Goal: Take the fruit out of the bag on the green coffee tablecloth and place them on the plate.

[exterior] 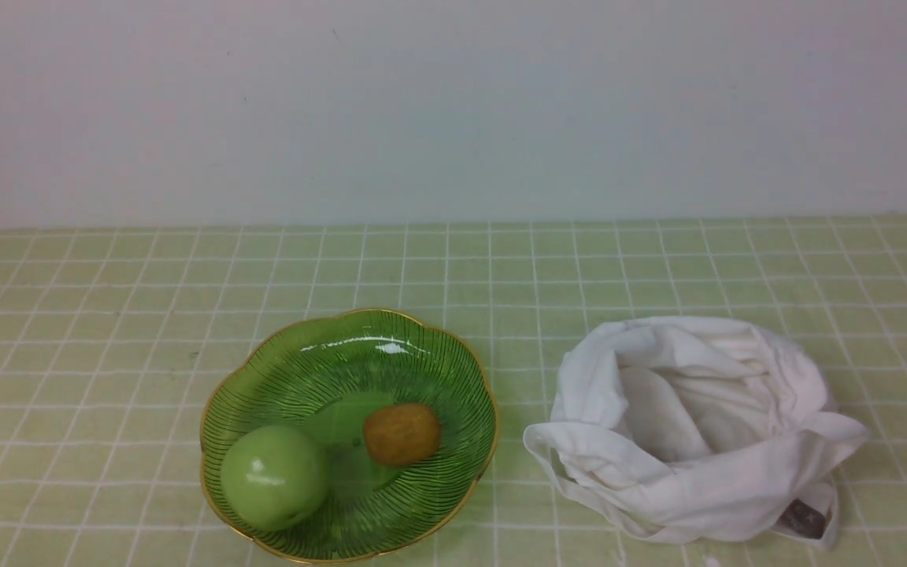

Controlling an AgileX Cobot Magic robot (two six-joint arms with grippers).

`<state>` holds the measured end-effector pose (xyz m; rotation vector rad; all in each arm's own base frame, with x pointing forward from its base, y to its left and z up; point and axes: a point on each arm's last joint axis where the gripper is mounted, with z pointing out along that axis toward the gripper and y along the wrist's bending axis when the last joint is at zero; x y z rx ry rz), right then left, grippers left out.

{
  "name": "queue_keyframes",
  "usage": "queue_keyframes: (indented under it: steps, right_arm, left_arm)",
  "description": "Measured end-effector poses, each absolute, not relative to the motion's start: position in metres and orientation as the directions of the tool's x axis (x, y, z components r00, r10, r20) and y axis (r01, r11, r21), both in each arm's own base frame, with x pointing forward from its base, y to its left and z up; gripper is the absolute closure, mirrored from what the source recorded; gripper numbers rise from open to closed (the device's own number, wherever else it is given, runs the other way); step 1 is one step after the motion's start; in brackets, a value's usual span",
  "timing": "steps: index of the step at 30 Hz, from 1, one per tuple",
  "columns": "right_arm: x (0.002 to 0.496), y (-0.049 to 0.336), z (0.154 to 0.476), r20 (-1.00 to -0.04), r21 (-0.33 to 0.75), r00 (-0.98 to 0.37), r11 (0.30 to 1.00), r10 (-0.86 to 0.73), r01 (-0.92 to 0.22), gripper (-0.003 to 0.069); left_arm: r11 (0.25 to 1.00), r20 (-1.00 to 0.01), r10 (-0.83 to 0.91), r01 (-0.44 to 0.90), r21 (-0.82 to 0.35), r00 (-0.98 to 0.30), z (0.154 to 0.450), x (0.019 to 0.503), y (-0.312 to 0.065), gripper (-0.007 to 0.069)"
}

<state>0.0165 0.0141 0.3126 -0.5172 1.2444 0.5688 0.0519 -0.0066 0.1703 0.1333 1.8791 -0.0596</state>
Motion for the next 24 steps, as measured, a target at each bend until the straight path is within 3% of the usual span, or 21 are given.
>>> queue_keyframes:
  steps: [3, 7, 12, 15, 24]
  right_arm:
    - [0.020, 0.015, 0.301, -0.973, -0.067, 0.217, 0.800, 0.080, -0.596, 0.0671]
    - [0.036, 0.014, 0.267, -0.988, -0.104, 0.146, 0.925, -0.053, -0.366, 0.0671]
    - [0.053, 0.004, 0.211, -0.990, -0.128, -0.042, 0.986, -0.133, -0.110, 0.0671]
    - [0.055, 0.000, 0.185, -0.980, -0.121, -0.157, 0.992, -0.124, -0.031, 0.0671]
    - [0.054, -0.002, 0.180, -0.974, -0.087, -0.209, 0.996, -0.084, 0.005, 0.0671]
  left_arm:
    - [0.992, -0.951, 0.062, 0.122, 0.026, -0.302, 0.170, 0.052, -0.007, 0.0633]
    - [0.992, -0.951, 0.062, 0.122, 0.026, -0.302, 0.170, 0.052, -0.007, 0.0633]
    - [0.992, -0.951, 0.062, 0.122, 0.026, -0.302, 0.170, 0.052, -0.007, 0.0633]
    - [0.992, -0.951, 0.062, 0.122, 0.026, -0.302, 0.170, 0.052, -0.007, 0.0633]
    - [0.992, -0.951, 0.062, 0.122, 0.026, -0.302, 0.170, 0.052, -0.007, 0.0633]
